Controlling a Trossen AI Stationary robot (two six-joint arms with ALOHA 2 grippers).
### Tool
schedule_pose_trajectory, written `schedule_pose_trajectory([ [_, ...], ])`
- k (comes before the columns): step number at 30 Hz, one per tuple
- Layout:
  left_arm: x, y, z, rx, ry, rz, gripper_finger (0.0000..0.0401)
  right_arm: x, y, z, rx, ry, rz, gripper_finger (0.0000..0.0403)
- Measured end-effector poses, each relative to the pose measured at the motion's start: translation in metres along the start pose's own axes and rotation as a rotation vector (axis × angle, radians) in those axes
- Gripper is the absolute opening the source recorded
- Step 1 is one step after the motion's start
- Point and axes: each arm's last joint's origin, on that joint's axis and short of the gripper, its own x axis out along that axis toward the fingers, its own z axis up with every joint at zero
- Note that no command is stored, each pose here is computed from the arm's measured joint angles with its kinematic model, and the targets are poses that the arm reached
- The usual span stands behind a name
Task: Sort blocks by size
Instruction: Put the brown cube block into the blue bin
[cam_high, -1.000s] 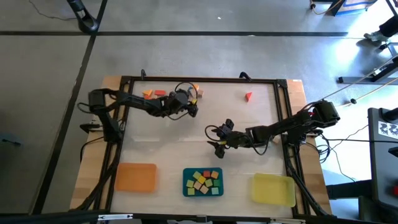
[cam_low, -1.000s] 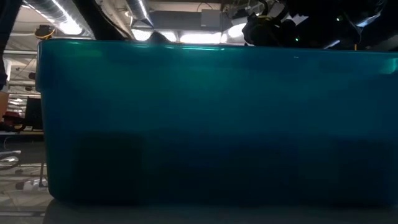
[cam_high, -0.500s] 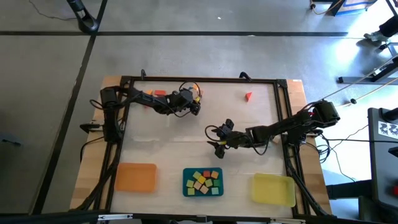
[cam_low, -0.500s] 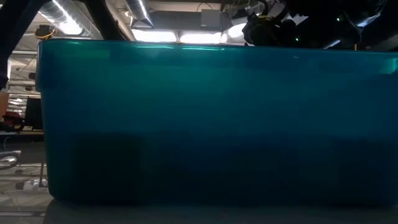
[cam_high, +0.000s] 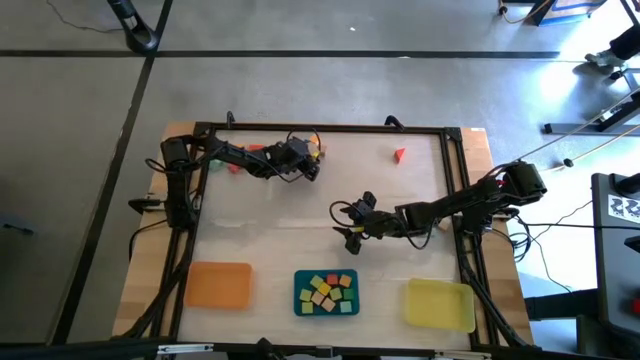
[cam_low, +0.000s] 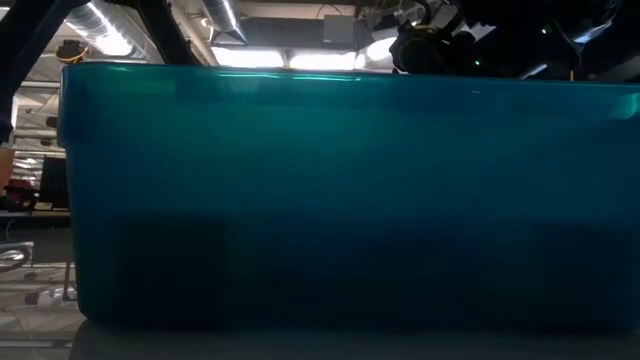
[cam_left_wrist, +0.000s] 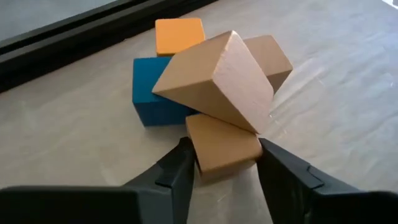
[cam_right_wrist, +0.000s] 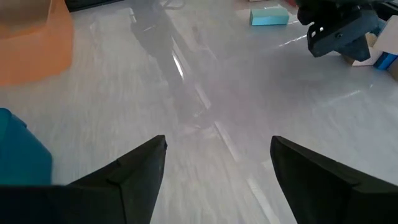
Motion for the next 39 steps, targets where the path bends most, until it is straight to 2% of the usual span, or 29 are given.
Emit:
schedule_pose_trajectory([
  [4, 0.000, 0.001, 0.001, 0.029, 0.000, 0.002, 0.0123, 0.000, 0.000, 0.000, -0.001, 0.002, -0.001, 0.0286],
  [9, -0.012, -0.009, 0.000, 0.066, 0.022, -0.031, 0.0129, 0.000, -0.001, -0.002, 0.001, 0.023, -0.004, 0.0286],
  [14, -0.044, -0.033, 0.004, 0.142, 0.016, -0.104, 0.0128, 0.000, 0.000, -0.003, 0.015, 0.031, 0.008, 0.0286],
  [19, -0.091, -0.058, 0.007, 0.230, -0.002, -0.200, 0.0127, 0.000, -0.002, -0.006, 0.029, 0.063, -0.007, 0.0286],
  [25, -0.155, -0.087, 0.001, 0.354, -0.053, -0.370, 0.0129, -0.001, -0.003, -0.011, 0.060, 0.121, -0.004, 0.0286],
  [30, -0.200, -0.109, -0.012, 0.435, -0.057, -0.595, 0.0129, -0.001, -0.004, -0.012, 0.060, 0.134, -0.004, 0.0286],
  [36, -0.234, -0.130, -0.036, 0.508, -0.061, -0.747, 0.0129, -0.001, -0.004, -0.012, 0.055, 0.133, -0.004, 0.0286],
  [39, -0.244, -0.139, -0.045, 0.491, -0.048, -0.818, 0.0129, -0.001, -0.004, -0.012, 0.055, 0.131, -0.006, 0.0286],
])
